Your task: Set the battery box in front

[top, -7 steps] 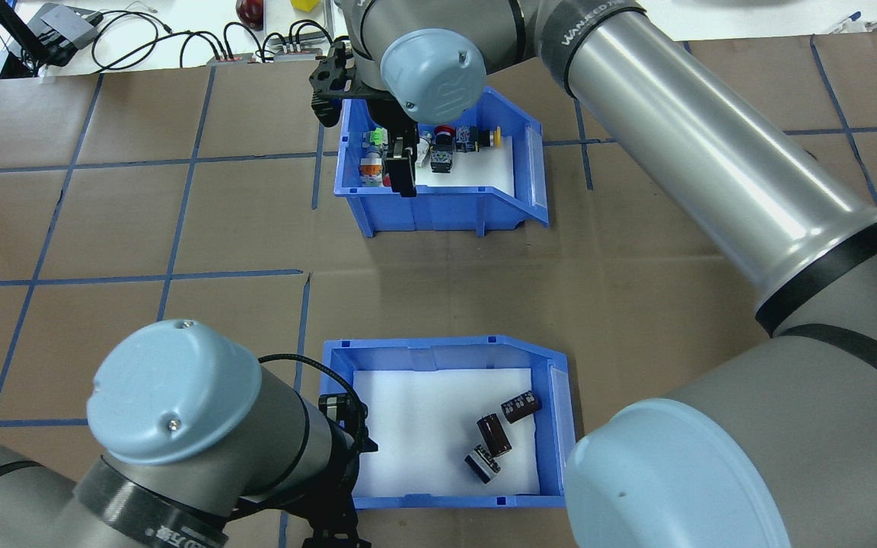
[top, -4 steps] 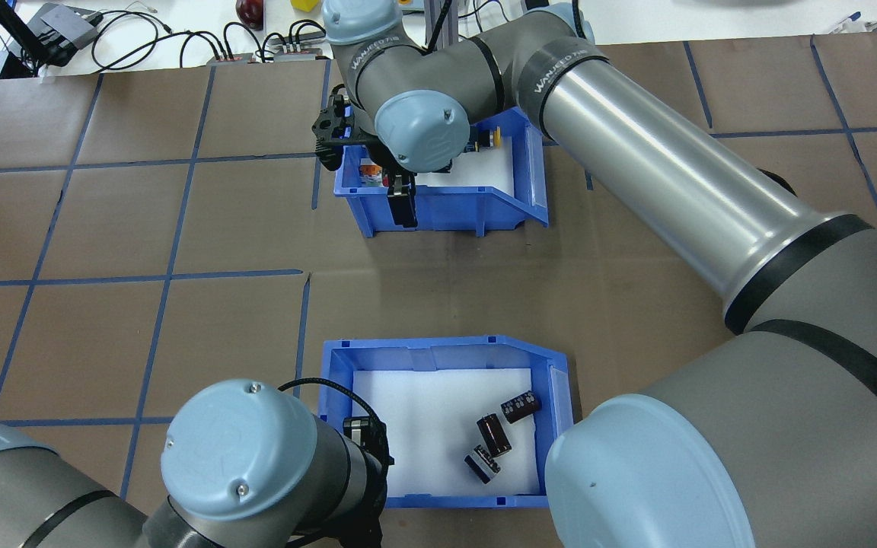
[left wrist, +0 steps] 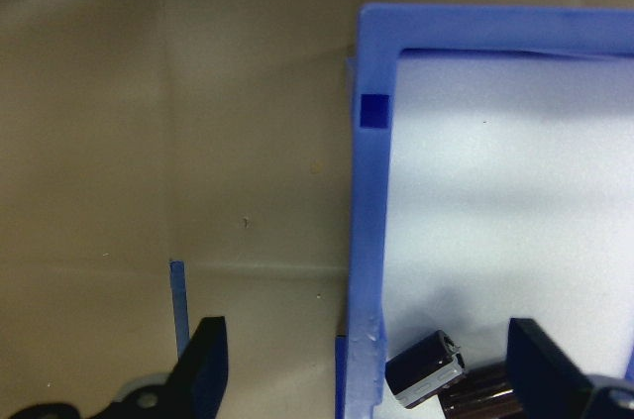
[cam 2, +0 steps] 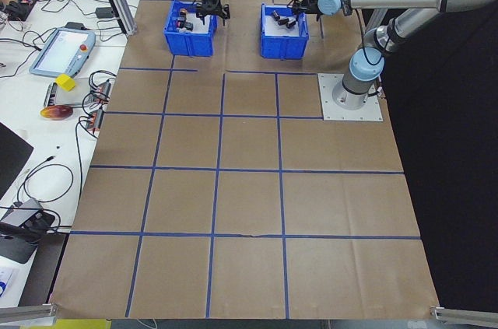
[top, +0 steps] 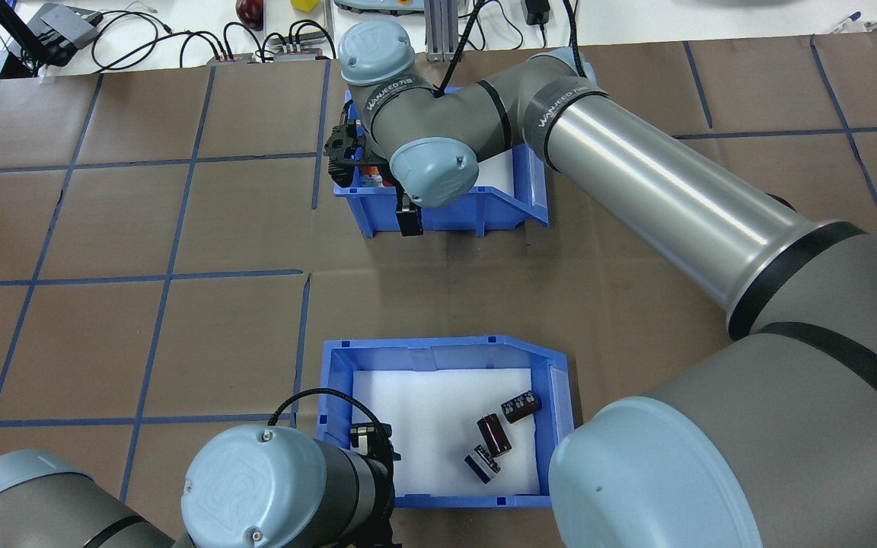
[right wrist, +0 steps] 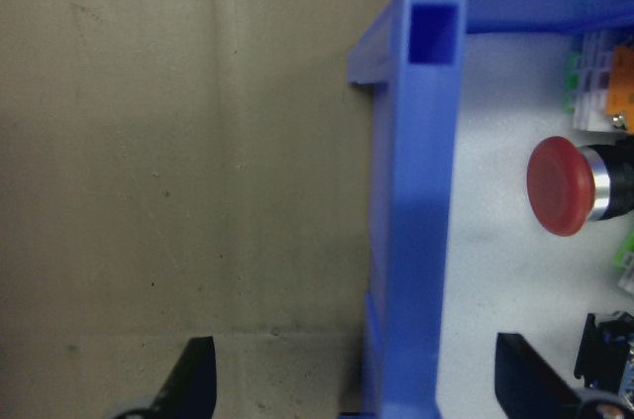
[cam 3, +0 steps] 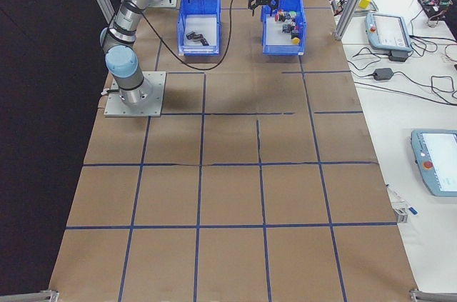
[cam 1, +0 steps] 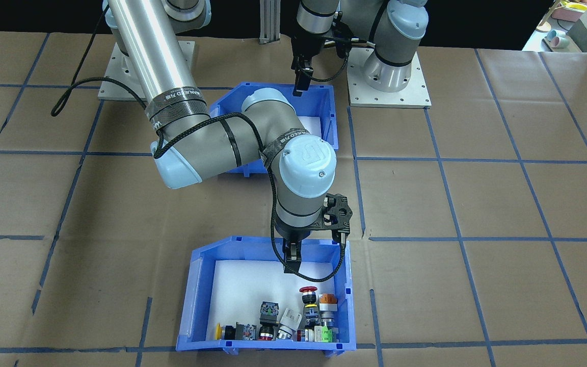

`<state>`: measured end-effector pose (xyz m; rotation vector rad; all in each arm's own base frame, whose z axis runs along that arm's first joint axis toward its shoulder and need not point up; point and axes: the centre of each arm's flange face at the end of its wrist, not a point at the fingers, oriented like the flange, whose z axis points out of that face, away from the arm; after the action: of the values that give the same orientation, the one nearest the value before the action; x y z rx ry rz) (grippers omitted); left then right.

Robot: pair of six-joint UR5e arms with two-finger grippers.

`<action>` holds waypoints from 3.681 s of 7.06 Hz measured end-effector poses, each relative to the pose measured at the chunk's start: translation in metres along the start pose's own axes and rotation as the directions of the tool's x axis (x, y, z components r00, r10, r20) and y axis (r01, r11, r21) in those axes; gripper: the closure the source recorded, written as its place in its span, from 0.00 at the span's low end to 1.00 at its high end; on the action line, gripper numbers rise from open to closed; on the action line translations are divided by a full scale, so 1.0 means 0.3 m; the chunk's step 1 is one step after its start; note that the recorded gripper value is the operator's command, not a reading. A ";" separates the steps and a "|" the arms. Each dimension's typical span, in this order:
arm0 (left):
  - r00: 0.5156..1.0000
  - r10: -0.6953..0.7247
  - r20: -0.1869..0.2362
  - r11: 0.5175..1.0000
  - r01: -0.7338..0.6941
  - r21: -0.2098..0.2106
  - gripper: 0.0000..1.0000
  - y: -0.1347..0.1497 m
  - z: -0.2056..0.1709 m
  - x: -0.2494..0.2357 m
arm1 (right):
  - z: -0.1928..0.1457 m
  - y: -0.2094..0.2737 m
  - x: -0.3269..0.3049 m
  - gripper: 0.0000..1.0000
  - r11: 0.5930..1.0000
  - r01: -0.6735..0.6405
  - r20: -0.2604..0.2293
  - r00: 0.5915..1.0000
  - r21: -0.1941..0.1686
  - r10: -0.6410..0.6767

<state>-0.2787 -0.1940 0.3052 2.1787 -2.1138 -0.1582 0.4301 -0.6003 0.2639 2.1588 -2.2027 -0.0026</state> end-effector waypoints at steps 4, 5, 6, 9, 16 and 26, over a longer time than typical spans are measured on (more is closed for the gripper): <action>1.000 -0.024 0.012 0.999 0.023 0.027 0.17 0.049 0.099 0.028 | -0.035 0.003 0.003 0.91 1.000 -0.006 -0.027 1.000 -0.009 0.005; 0.999 -0.029 0.023 0.999 0.028 0.036 0.30 0.057 0.122 0.028 | -0.065 0.010 0.006 0.92 1.000 -0.008 -0.043 0.999 -0.009 0.007; 0.999 -0.037 0.034 0.998 0.035 0.046 0.48 0.062 0.143 0.029 | -0.122 0.030 0.014 0.92 1.000 -0.015 -0.069 0.997 -0.009 0.015; 0.996 -0.065 0.055 0.997 0.062 0.052 1.00 0.066 0.173 0.022 | -0.262 0.200 0.069 0.92 0.997 -0.079 -0.105 0.991 -0.012 0.077; 0.998 -0.009 -0.060 1.000 0.009 0.004 1.00 0.042 -0.023 0.106 | -0.385 1.079 0.039 0.92 0.995 -0.069 -0.010 0.998 -0.068 0.068; 0.997 -0.042 -0.068 0.991 0.033 -0.131 1.00 -0.112 -0.134 1.149 | -0.294 1.432 -0.349 0.91 0.999 0.035 0.030 0.999 -0.003 -0.035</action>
<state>-0.2292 -0.5375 0.3388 2.1182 -1.9680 -0.2126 0.0068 -0.4833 0.3654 2.2103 -2.1786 -0.0405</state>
